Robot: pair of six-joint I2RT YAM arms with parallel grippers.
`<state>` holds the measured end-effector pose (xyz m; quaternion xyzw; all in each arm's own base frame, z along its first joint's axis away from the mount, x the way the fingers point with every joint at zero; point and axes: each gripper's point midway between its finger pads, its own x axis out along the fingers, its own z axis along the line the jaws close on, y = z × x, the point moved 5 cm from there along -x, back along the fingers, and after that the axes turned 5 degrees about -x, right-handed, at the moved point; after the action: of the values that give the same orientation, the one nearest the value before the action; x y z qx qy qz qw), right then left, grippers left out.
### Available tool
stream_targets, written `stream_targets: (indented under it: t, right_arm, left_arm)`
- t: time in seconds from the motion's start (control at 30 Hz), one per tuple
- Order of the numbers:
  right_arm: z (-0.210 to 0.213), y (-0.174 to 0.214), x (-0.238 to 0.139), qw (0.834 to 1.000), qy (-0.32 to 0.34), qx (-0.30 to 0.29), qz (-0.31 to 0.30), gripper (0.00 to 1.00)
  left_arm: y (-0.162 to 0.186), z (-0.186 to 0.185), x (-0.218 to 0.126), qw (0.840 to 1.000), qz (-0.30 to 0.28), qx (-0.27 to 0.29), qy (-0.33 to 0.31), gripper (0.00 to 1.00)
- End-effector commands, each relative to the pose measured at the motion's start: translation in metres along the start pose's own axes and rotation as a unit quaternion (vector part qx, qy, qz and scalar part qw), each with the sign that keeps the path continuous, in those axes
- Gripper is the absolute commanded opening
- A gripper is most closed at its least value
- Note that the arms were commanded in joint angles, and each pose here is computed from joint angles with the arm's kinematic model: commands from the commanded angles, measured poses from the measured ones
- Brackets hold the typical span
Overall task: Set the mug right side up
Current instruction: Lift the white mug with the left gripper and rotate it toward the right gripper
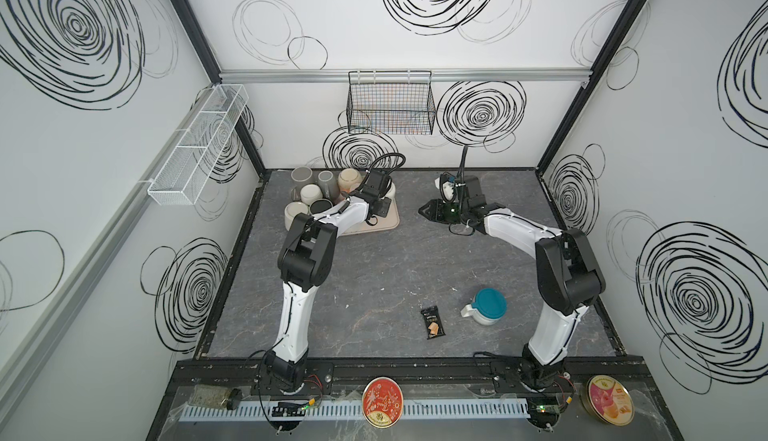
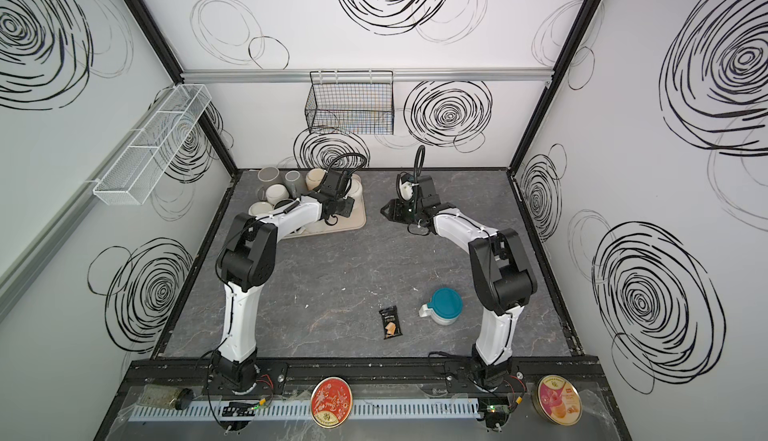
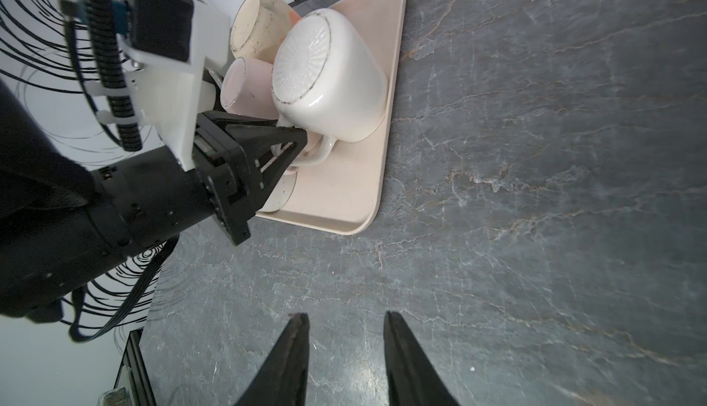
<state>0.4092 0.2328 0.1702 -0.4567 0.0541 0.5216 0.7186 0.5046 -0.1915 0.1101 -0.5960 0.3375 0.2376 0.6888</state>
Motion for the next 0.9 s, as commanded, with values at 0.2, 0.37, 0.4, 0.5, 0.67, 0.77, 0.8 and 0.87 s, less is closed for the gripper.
stream_targets:
  t: [0.2,0.37,0.4,0.5,0.67,0.77,0.8,0.87]
  right_arm:
    - [0.023,-0.015,-0.022,0.998,-0.05,0.005,-0.036,0.39]
    - [0.027,-0.014,-0.024,0.996,-0.08,0.029,-0.038,0.39]
    - [0.029,-0.013,-0.024,0.995,-0.086,0.034,-0.038,0.39]
    - [0.034,-0.014,-0.027,0.994,-0.096,0.038,-0.047,0.4]
    - [0.048,-0.018,-0.033,0.993,-0.102,0.032,-0.057,0.4]
    - [0.059,-0.023,-0.039,0.987,-0.131,0.049,-0.074,0.4]
    - [0.063,-0.025,-0.042,0.985,-0.142,0.054,-0.084,0.4]
    - [0.073,-0.027,-0.049,0.979,-0.164,0.056,-0.103,0.4]
  left_arm:
    - [-0.027,-0.032,-0.048,0.993,-0.086,-0.035,0.072,0.0]
    - [-0.04,-0.025,-0.086,0.98,-0.137,-0.092,0.109,0.0]
    - [-0.04,-0.023,-0.094,0.975,-0.152,-0.111,0.12,0.0]
    - [-0.043,-0.017,-0.113,0.954,-0.188,-0.16,0.168,0.0]
    - [-0.05,-0.018,-0.136,0.931,-0.212,-0.188,0.227,0.0]
    - [-0.051,-0.01,-0.151,0.906,-0.234,-0.235,0.261,0.0]
    - [-0.052,-0.006,-0.158,0.895,-0.248,-0.25,0.275,0.0]
    - [-0.055,0.002,-0.17,0.874,-0.273,-0.272,0.295,0.0]
